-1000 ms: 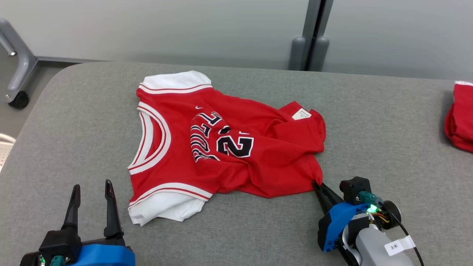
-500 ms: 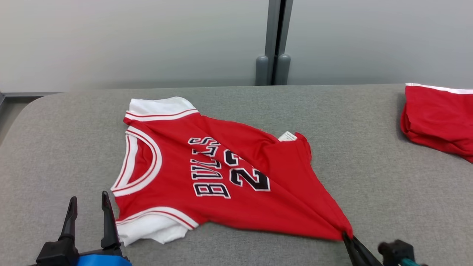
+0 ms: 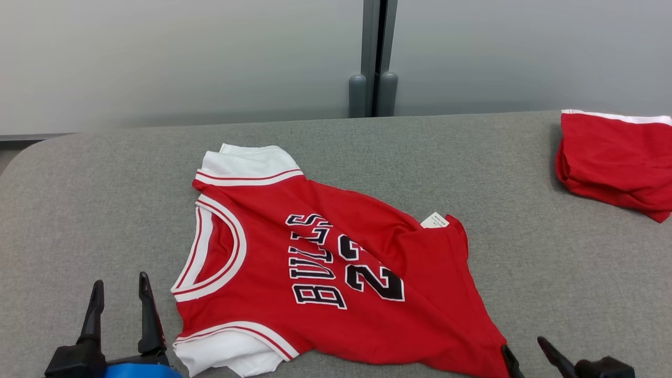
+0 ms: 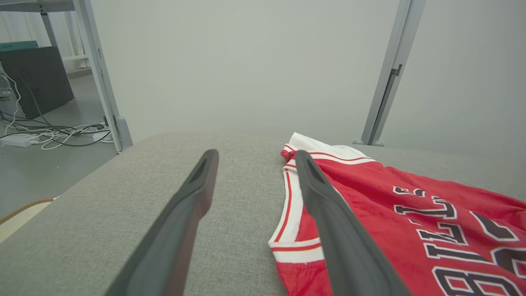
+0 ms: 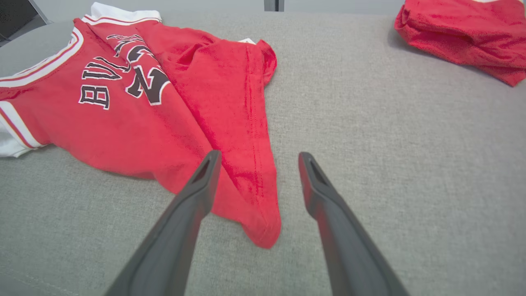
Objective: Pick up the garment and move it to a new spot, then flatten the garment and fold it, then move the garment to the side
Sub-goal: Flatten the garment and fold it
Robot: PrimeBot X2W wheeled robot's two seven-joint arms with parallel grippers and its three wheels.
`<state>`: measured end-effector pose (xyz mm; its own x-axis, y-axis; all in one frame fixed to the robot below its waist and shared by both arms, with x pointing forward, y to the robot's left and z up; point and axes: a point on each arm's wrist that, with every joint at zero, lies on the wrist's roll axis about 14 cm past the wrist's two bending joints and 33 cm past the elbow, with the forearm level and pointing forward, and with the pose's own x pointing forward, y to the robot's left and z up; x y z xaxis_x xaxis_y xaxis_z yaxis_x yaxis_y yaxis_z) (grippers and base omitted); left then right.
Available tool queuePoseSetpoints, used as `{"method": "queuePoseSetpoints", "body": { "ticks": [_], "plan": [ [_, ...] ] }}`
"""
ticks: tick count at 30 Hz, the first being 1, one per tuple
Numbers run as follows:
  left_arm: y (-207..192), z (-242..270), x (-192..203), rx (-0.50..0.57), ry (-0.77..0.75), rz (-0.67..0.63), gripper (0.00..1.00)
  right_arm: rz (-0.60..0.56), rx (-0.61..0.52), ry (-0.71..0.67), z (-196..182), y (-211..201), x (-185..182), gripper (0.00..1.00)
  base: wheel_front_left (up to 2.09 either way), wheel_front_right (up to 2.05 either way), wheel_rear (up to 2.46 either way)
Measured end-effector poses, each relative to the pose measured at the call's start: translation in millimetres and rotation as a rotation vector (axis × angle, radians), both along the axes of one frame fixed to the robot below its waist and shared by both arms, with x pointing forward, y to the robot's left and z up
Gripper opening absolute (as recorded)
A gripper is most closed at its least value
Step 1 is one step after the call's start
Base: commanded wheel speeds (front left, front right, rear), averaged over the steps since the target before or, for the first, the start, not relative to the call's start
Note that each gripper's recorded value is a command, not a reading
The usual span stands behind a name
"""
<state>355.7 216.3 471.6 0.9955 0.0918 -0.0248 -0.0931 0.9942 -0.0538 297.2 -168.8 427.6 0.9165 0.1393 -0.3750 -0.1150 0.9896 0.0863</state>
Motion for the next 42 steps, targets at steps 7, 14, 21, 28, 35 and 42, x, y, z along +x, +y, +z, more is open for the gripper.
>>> {"method": "queuePoseSetpoints", "body": {
  "ticks": [7,14,21,28,35,42],
  "plan": [
    [5,-3,0,0.007,0.010,0.014,1.00,0.083,-0.090,-0.186,51,1,58,1.00,0.00,0.00,0.00],
    [5,-5,11,0.008,0.014,0.014,1.00,0.193,-0.166,-0.233,64,21,119,1.00,0.00,0.00,0.00],
    [9,-6,22,0.008,0.013,0.023,1.00,0.253,-0.177,-0.140,30,41,156,1.00,0.00,0.00,0.00],
    [19,-10,20,0.011,0.028,0.052,1.00,0.271,-0.171,0.011,-27,44,153,1.00,0.00,0.00,0.00],
    [20,-13,22,0.011,0.035,0.056,1.00,0.262,-0.122,0.030,-42,49,148,0.00,0.00,0.00,0.00],
    [20,-7,23,0.012,0.016,0.055,1.00,0.215,-0.084,-0.192,15,45,190,0.00,0.00,0.00,0.00]
  ]
}}
